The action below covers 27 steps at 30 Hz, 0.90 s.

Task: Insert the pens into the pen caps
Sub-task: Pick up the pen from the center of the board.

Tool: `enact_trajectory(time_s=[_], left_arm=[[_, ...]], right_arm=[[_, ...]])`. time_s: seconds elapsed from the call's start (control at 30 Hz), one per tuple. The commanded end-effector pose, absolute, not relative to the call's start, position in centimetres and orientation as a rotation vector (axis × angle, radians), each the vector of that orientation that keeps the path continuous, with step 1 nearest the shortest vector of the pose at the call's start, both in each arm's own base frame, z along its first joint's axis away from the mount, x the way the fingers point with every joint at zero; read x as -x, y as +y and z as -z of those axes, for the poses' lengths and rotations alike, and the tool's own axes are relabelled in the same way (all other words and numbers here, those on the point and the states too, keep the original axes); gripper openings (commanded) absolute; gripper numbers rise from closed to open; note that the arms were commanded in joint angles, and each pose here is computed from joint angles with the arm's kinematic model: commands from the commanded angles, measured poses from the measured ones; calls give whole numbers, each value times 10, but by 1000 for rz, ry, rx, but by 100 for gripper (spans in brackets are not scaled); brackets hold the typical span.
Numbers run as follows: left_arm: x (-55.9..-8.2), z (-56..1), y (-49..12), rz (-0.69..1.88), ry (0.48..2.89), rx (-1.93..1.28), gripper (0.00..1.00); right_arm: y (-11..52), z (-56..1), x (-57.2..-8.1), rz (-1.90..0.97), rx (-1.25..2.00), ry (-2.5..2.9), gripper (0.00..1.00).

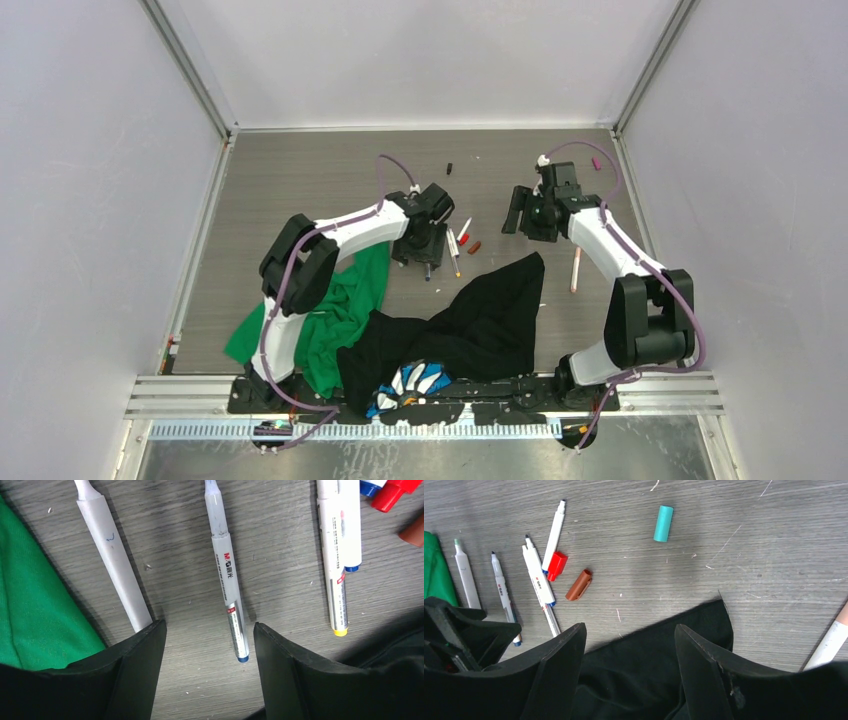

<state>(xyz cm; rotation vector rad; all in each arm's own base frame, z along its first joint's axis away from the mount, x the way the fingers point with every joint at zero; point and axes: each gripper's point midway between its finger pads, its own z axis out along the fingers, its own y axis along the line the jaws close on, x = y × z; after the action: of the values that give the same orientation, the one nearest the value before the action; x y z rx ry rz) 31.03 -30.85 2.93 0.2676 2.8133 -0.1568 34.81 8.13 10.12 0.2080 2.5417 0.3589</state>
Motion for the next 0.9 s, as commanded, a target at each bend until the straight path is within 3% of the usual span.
enact_trajectory(time_s=[0.0,0.2,0.3,0.37,0.53,0.67,0.87], left_arm=[[-322,-41,-320,189,2765,-235,64],[-322,-33,-325,210,2785,-260,52],[-319,-28,-325,207,2801,-274,34],[-318,-26,-324,202,2808,-276,29],[-315,-33,-325,248,2788,-275,2],[-311,-59,-327,357,2701,-293,0],[-287,-148,-347,824,2317,-441,0]], right_arm=[[86,-132,-352,-403,-188,2439,71],[86,-134,-349,-417,-191,2426,71],[87,-137,-347,-425,-193,2416,71],[89,-143,-345,-443,-186,2401,71],[96,-164,-338,-505,-173,2340,70],[117,-187,-329,-677,-123,2272,70],[180,-232,-299,-1256,-11,2068,72]])
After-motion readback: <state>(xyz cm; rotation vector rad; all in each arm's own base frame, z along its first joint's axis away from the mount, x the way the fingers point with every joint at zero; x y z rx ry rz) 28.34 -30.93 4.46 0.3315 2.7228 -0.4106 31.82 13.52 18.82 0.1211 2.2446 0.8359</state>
